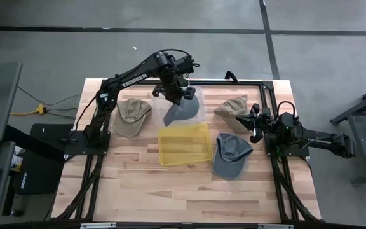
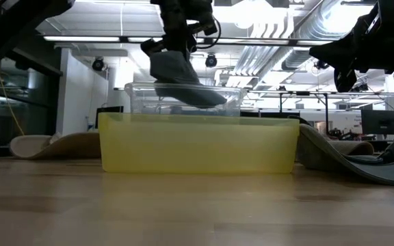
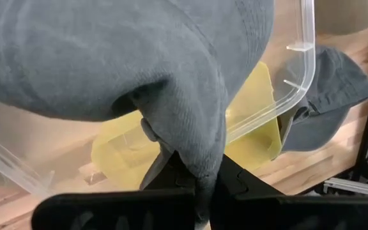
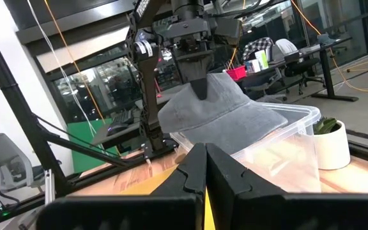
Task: Pick & Place hat
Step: Put the bottom gray cap into the transparent bin
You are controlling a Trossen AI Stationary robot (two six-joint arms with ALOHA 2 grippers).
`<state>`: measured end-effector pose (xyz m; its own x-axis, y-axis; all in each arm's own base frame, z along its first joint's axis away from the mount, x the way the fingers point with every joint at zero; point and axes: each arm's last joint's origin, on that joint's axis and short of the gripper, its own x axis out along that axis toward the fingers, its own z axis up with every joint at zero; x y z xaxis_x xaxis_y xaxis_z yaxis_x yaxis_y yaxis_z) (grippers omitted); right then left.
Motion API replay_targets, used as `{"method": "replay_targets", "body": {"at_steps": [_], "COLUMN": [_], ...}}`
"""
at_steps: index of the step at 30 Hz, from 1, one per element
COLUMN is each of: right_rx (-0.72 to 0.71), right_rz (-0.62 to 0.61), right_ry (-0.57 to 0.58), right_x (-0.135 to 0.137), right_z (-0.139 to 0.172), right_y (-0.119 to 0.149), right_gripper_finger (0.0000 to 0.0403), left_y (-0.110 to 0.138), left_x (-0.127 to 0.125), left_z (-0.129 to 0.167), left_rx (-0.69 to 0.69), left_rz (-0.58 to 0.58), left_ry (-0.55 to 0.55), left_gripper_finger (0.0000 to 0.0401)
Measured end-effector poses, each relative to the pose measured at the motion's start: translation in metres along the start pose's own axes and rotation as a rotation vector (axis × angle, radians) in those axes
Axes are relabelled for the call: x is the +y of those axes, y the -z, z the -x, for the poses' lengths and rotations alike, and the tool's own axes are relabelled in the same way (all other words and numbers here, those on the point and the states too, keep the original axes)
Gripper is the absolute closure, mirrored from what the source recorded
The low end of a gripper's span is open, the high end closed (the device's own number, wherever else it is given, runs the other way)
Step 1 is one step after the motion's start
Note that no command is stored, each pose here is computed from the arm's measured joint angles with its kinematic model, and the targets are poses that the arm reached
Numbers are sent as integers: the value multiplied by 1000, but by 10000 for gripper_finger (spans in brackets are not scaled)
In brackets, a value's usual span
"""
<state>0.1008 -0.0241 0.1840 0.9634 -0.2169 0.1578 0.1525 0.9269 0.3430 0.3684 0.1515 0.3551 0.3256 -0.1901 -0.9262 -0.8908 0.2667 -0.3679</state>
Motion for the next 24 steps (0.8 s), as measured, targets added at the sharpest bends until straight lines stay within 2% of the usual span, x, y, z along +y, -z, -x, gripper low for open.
{"method": "replay_targets", "body": {"at_steps": [17,20,24], "right_rx": [0,0,0], "right_rz": [0,0,0], "right_ry": [0,0,0], "right_x": [0,0,0], "right_z": [0,0,0], "right_y": [0,0,0], "right_gripper_finger": [402,402,402], "left_y": [0,0,0], "left_x": [0,0,0], "left_z": [0,0,0], "left_rx": [-8,-9,-18], "left_rz": [-88,-113,-132], "left_ry": [-7,-9,-17], "left_gripper_finger": [399,383,339]}}
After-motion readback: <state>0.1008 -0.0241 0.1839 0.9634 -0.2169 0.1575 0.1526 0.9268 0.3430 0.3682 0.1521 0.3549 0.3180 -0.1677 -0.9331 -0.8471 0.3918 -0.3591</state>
